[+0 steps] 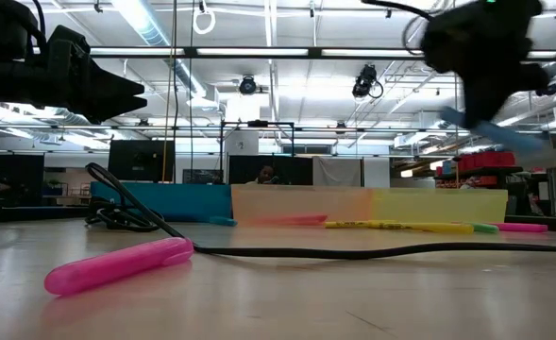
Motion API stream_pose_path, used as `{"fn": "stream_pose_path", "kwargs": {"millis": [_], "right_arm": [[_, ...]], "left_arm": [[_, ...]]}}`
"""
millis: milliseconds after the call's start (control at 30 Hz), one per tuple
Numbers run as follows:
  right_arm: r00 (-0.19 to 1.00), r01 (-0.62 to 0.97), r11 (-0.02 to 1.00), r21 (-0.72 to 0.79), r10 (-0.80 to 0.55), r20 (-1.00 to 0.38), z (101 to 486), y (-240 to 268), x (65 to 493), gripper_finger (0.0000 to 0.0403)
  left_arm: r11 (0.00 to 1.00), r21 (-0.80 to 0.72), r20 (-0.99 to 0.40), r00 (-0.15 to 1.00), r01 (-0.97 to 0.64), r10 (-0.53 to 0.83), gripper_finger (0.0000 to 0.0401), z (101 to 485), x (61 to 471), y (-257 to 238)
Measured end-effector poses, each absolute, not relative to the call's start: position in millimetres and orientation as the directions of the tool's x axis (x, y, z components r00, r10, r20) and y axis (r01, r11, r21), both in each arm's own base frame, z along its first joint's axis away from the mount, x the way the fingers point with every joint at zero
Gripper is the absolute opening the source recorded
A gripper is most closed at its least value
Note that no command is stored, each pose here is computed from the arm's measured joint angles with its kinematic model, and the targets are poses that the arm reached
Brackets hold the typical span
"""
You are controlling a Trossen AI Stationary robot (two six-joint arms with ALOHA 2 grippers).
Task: Pick & Place Markers
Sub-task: Put the blue highlighter pen into the blue bin
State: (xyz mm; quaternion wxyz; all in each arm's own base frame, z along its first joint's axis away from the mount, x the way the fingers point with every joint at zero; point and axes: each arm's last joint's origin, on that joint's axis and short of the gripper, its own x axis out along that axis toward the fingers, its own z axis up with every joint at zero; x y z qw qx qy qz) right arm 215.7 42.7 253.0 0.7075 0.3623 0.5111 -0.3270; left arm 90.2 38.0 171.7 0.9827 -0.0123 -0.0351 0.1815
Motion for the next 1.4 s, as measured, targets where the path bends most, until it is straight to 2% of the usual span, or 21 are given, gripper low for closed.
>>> {"fn": "stream_pose_path", "kwargs": {"millis": [233,700,1100,1400], "right_arm": [[0.454,0.712,0.646,0.277,-0.122,-0.882,269,19,266,0.0040],[0.663,0.478,0.843,0.246,-0.163,-0.731,307,-17,345,0.0040],[0.844,0.336,0.904,0.263,-0.166,-0.510,339,-19,371,0.0040],[0.914,0.256,0.933,0.254,-0.148,-0.377,358,-18,370,0.0040]], "left_arm": [[0.934,-0.037,0.064,0.932,-0.356,0.357,0.0280,172,90,38],[0.934,-0.037,0.064,0.932,-0.356,0.358,0.0280,172,90,38],[0.934,-0.037,0.064,0.932,-0.356,0.357,0.0280,172,90,38],[0.934,-0.037,0.065,0.932,-0.356,0.358,0.0280,172,90,38]]}}
